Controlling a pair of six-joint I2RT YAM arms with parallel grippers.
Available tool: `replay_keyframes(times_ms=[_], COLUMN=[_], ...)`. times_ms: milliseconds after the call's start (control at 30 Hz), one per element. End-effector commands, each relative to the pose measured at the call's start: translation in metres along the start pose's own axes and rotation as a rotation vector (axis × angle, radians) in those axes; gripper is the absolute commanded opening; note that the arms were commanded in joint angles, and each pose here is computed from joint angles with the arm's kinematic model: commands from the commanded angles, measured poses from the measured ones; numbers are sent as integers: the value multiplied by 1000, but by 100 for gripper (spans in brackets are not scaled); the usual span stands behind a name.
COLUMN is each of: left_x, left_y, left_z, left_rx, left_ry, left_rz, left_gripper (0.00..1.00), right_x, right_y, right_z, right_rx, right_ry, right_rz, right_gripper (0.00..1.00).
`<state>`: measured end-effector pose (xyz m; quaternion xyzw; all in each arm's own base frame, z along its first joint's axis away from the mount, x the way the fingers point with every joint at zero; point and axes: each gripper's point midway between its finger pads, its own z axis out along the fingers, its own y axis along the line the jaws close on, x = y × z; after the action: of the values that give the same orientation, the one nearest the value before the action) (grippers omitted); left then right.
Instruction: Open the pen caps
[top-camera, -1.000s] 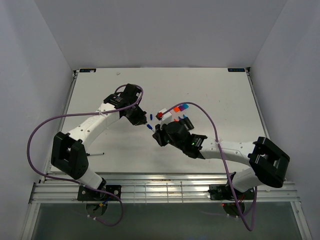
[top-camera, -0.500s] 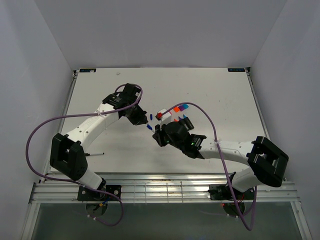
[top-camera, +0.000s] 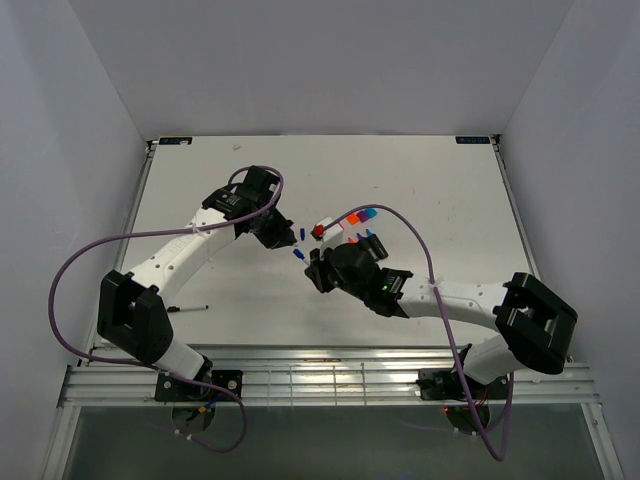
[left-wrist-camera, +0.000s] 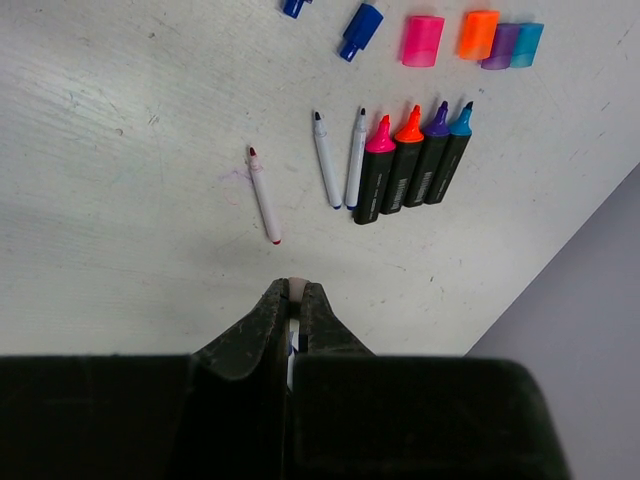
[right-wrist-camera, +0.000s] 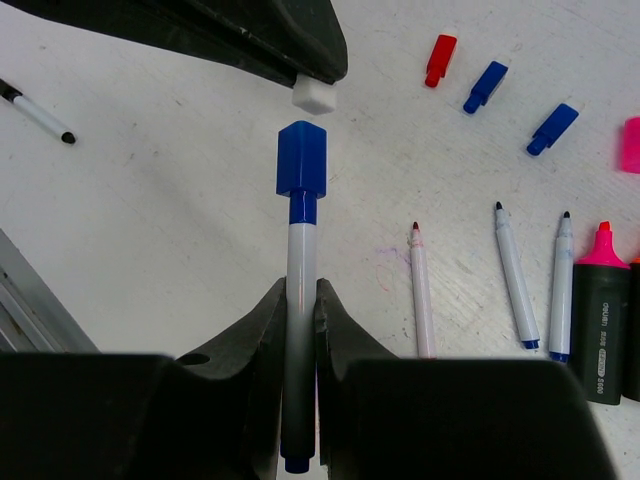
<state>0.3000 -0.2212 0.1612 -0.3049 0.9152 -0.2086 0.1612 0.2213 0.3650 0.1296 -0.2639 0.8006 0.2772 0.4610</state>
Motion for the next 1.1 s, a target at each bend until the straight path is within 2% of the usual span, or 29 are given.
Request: replay_keyframes(times_ms=[0,167,1067], left_x=[-6,-12,1], left_y=[-6,-1,-6], left_z=[-13,-12,-14], left_rx=[37,9,47], left_ry=[-41,-78,-7], left_rz=[-24,-26,-25], left_gripper=[0,0,0], right_x=[-32,-33,-43], right_y=[7,5,7], right_z=[-7,-10,1], right_rx=[-12,-3,11], right_ry=[-103,-109,-124], right_rz=[29,31,20], right_gripper=[8,8,8])
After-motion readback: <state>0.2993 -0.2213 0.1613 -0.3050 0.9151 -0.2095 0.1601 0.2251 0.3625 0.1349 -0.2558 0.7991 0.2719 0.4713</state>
